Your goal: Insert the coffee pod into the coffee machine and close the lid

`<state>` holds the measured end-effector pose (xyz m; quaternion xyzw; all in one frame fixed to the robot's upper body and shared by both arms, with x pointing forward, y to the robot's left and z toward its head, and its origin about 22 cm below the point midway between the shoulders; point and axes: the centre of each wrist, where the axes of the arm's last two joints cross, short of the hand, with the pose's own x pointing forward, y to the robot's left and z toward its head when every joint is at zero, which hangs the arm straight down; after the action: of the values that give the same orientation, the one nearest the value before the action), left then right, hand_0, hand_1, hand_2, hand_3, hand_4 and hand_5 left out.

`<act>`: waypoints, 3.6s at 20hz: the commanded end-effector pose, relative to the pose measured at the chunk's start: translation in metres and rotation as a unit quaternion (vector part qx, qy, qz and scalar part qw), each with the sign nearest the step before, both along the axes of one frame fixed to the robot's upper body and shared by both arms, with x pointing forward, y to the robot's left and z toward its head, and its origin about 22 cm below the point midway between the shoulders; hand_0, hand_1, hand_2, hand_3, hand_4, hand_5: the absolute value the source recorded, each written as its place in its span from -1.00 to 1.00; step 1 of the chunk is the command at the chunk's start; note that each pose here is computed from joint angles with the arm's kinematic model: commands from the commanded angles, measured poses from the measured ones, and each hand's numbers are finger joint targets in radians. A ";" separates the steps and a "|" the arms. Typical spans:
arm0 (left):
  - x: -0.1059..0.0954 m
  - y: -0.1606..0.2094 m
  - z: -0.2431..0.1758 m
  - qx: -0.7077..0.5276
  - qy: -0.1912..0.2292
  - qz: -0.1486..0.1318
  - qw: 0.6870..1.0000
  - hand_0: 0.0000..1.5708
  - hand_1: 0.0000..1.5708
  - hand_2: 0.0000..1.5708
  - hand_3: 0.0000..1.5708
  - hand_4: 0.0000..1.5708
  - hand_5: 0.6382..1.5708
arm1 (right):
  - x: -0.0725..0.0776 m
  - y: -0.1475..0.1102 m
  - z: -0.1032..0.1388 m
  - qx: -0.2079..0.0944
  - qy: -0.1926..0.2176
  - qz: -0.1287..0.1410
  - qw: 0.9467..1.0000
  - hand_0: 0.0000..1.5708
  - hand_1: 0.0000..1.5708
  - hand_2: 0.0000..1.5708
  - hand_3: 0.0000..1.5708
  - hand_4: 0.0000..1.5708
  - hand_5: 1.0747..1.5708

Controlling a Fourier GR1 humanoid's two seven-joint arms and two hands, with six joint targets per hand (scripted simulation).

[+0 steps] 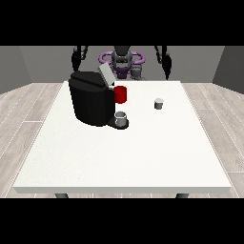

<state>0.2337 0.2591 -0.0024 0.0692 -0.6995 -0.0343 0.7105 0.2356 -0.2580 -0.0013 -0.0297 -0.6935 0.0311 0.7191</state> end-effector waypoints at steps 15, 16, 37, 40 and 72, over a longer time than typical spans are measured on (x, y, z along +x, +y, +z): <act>0.021 0.046 0.008 0.072 -0.057 -0.047 0.995 -1.00 -1.00 -1.00 -1.00 -1.00 1.00 | -0.002 0.022 0.004 0.030 -0.068 -0.073 0.995 -1.00 -1.00 -1.00 -1.00 -0.72 1.00; 0.029 0.043 0.014 0.075 -0.066 -0.067 0.993 -1.00 -1.00 -1.00 -1.00 -1.00 1.00 | 0.013 0.019 0.011 0.038 -0.075 -0.086 0.993 -1.00 -1.00 -1.00 -1.00 -0.78 1.00; 0.107 0.096 0.020 0.151 0.050 -0.031 0.987 -1.00 -1.00 -1.00 -1.00 -1.00 1.00 | 0.040 0.037 0.037 0.034 -0.090 -0.037 0.995 -1.00 -1.00 -1.00 -1.00 -0.50 1.00; 0.116 0.078 0.023 0.183 0.040 -0.041 0.981 -1.00 -1.00 -1.00 -1.00 -1.00 1.00 | 0.047 0.044 0.024 0.028 -0.089 -0.041 0.995 -1.00 -1.00 -1.00 -1.00 -0.53 1.00; 0.138 0.081 0.002 0.383 0.038 -0.007 0.923 0.17 0.17 0.33 0.06 -0.54 1.00 | 0.060 0.050 0.025 0.034 -0.075 -0.037 0.996 -1.00 -1.00 -1.00 -1.00 -0.35 1.00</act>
<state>0.3659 0.3424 -0.0042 0.3086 -0.6026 -0.3009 0.6716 0.2960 -0.2097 0.0248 -0.0387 -0.7428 -0.0187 0.6681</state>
